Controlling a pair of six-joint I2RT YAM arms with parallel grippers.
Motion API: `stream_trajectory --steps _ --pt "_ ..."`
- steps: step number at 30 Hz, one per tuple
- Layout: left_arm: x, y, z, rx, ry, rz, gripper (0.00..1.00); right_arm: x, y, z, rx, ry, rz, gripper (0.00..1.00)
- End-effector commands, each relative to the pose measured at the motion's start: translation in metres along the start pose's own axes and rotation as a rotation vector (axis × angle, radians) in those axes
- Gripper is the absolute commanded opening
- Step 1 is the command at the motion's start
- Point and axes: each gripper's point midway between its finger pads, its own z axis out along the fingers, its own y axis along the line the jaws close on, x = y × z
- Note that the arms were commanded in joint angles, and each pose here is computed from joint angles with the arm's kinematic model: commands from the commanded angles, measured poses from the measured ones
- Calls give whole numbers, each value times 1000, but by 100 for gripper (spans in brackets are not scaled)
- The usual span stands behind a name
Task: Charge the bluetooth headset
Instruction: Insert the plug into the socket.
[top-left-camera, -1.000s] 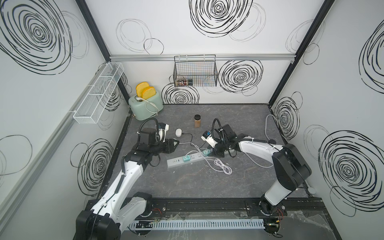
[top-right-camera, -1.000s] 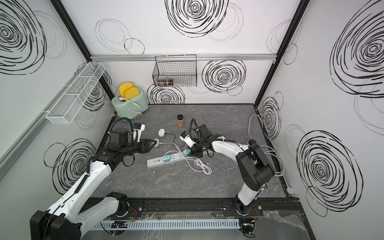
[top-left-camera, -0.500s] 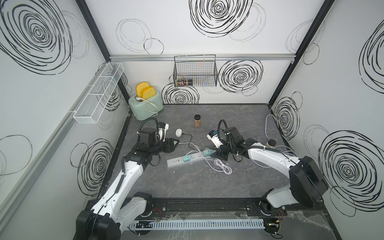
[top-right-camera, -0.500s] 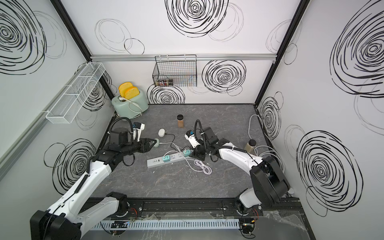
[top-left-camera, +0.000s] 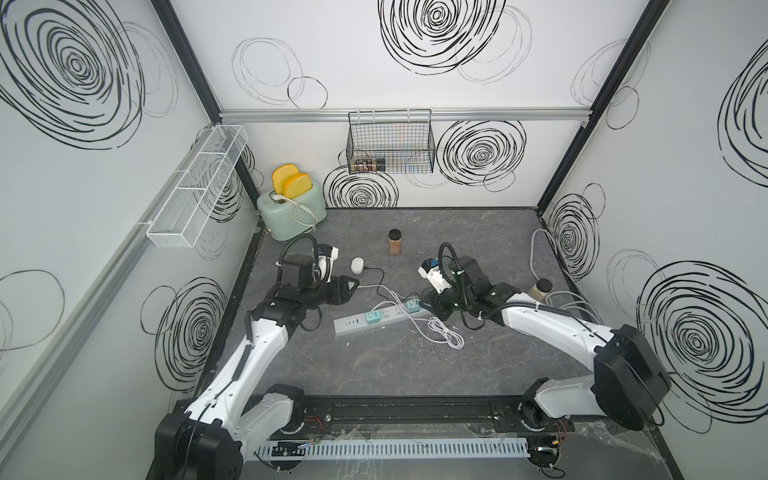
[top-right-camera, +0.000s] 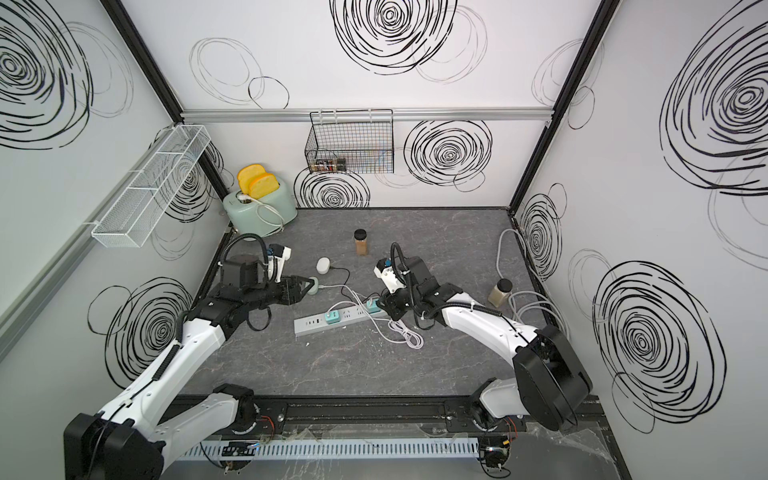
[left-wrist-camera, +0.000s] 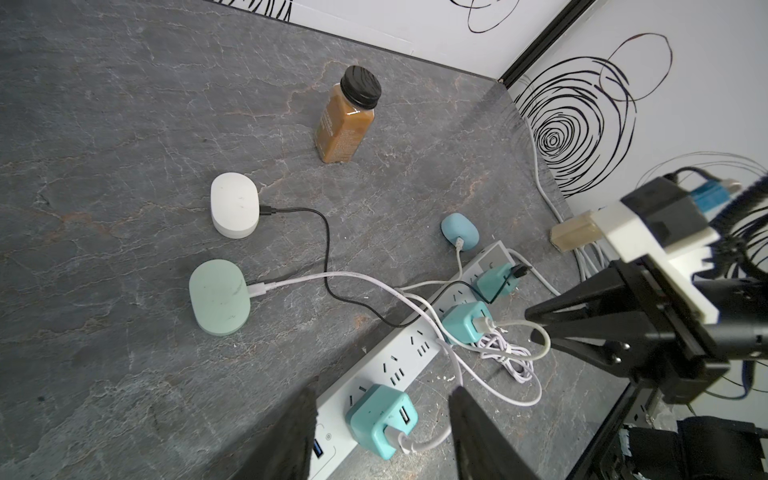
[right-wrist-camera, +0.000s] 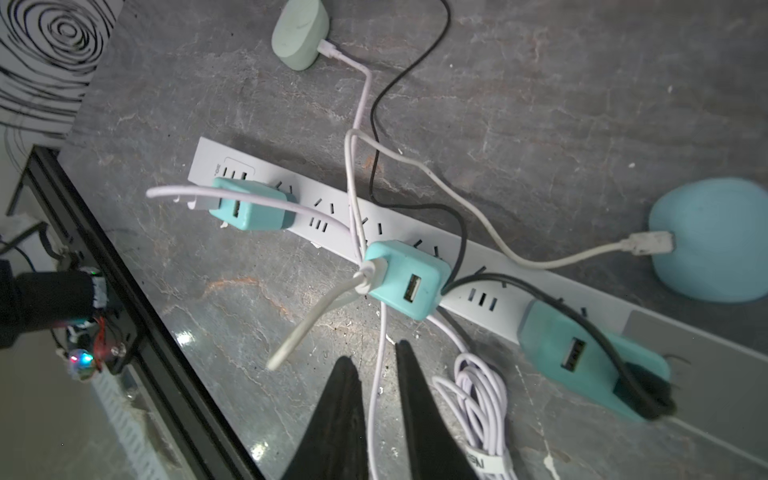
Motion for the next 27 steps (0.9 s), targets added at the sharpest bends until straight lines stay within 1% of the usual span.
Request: stream_trajectory --steps 1,3,8,9,21,23,27 --pt "-17 -5 -3 23 -50 18 56 2 -1 9 -9 63 199 17" --pt "-16 -4 -3 21 -50 19 56 5 0 13 -14 92 222 13" --pt "-14 -4 -2 22 -48 18 56 2 1 13 -7 78 263 1" --pt "-13 -3 -2 23 -48 17 56 2 0 14 -5 79 267 0" --pt "-12 -3 2 35 -45 12 56 -3 -3 31 -15 79 313 0" --pt "-12 -2 2 37 -45 13 56 -2 -6 35 -8 87 324 0" --pt "-12 -1 2 35 -43 13 56 12 -10 40 20 136 344 0"
